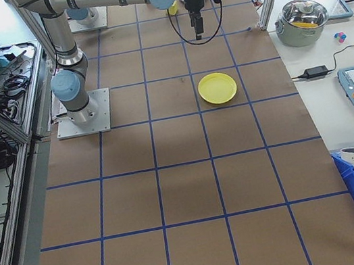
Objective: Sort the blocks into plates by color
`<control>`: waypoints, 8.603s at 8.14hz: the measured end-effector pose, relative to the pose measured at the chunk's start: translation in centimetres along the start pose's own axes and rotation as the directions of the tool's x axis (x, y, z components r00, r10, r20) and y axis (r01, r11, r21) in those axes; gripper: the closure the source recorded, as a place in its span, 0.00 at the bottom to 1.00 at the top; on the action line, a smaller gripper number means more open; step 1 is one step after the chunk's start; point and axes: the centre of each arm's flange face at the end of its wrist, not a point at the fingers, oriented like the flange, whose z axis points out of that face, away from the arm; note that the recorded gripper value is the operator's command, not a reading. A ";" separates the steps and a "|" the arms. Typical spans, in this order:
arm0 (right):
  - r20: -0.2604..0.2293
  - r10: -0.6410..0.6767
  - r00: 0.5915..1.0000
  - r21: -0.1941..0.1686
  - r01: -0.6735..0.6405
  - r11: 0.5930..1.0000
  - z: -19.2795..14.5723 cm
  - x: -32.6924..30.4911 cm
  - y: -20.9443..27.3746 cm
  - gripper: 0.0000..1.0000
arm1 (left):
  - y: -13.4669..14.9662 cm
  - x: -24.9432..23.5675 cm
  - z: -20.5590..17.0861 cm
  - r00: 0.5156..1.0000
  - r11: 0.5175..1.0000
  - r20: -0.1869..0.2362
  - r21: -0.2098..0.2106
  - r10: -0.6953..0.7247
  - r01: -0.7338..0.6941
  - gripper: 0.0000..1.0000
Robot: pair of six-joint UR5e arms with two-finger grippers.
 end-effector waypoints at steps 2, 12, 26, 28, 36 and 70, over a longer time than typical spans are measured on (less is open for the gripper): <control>0.000 0.000 1.000 -0.002 0.000 1.000 0.1 0.0 0.1 0.00 | 0.2 -0.4 -0.1 0.999 0.999 0.004 0.001 0.052 -0.052 0.00; -0.001 -0.001 1.000 -0.006 0.001 1.000 0.5 -0.1 0.1 0.00 | 1.7 -12.1 7.7 0.998 0.985 0.020 -0.159 -0.068 0.070 0.00; 0.001 -0.003 1.000 -0.011 0.003 1.000 0.8 -0.1 -0.1 0.00 | -3.8 -18.5 33.3 0.966 0.898 0.048 -0.359 -0.253 0.253 0.00; 0.000 -0.003 1.000 -0.011 0.003 1.000 0.8 0.0 -0.1 0.00 | -2.6 -18.1 35.7 0.969 0.882 0.040 -0.405 -0.245 0.240 0.00; 0.000 -0.003 1.000 -0.013 0.003 1.000 1.0 0.0 -0.1 0.00 | -0.8 -17.1 42.1 0.992 0.843 -0.047 -0.533 -0.116 0.073 0.46; -0.002 0.012 1.000 0.016 -0.012 1.000 1.1 0.1 -0.7 0.00 | -19.7 -0.2 26.8 0.914 0.893 -0.101 -0.196 0.394 -0.406 0.10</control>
